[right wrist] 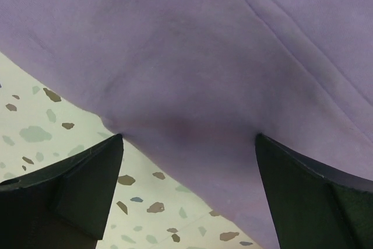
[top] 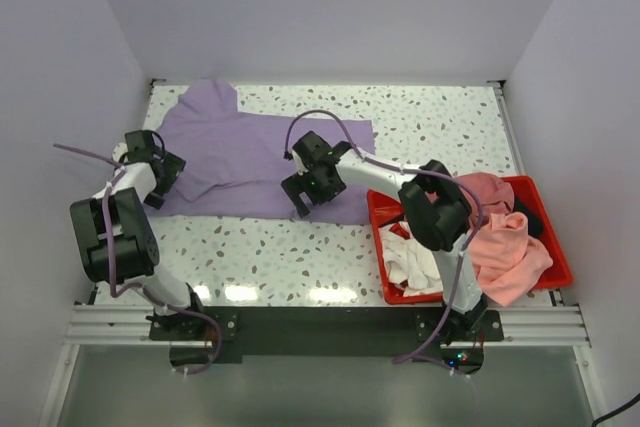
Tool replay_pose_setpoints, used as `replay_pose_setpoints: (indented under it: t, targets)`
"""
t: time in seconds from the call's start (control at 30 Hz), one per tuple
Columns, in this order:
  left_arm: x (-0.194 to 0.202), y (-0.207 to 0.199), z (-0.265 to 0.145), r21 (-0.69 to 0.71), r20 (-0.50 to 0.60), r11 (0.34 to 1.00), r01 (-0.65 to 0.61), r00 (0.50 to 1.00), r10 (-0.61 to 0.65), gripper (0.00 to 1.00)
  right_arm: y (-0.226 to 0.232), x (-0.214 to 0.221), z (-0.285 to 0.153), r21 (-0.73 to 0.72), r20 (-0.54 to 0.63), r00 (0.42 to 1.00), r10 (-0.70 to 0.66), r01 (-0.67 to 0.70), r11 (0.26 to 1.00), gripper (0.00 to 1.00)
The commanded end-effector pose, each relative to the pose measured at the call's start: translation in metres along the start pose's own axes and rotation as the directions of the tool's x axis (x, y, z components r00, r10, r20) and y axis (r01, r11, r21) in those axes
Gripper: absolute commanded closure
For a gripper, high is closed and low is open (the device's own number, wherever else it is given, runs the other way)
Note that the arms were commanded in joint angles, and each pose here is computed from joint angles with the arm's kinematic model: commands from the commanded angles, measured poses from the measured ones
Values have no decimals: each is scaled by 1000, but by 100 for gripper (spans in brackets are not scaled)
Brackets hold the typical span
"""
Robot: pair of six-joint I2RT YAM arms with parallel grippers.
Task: Fold and stack the t-shirts
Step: Fold the tshirt
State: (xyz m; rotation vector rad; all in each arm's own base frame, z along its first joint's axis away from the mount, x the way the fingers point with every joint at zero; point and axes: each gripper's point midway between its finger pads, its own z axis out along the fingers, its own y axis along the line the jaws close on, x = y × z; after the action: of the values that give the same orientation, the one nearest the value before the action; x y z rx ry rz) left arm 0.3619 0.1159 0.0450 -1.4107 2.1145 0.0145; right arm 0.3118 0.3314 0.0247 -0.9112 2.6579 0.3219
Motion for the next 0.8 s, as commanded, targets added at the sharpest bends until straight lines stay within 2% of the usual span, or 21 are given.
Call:
replay_pose_setpoints:
  t: [0.0,0.33,0.5,0.57,0.77]
  targets:
    - [-12,15,-2,-13,70,1000,21,997,-20,0,-6,-2,2,14,33,998,60,-61,998,1]
    - [3,87,-8,-129,89,985,117,990,-106,0,25,67,0,-62,-51,999,-2,-2,998,1]
    - [16,116,-18,-223,102,964,148,987,-128,0,33,83,-8,-74,-56,998,-7,2,997,1]
    - [22,137,-25,-313,111,931,187,981,-160,0,34,87,-14,-78,-49,999,-7,3,997,1]
    - [26,151,-40,-325,154,913,245,967,-204,0,40,92,-28,-98,-26,999,-36,33,995,1]
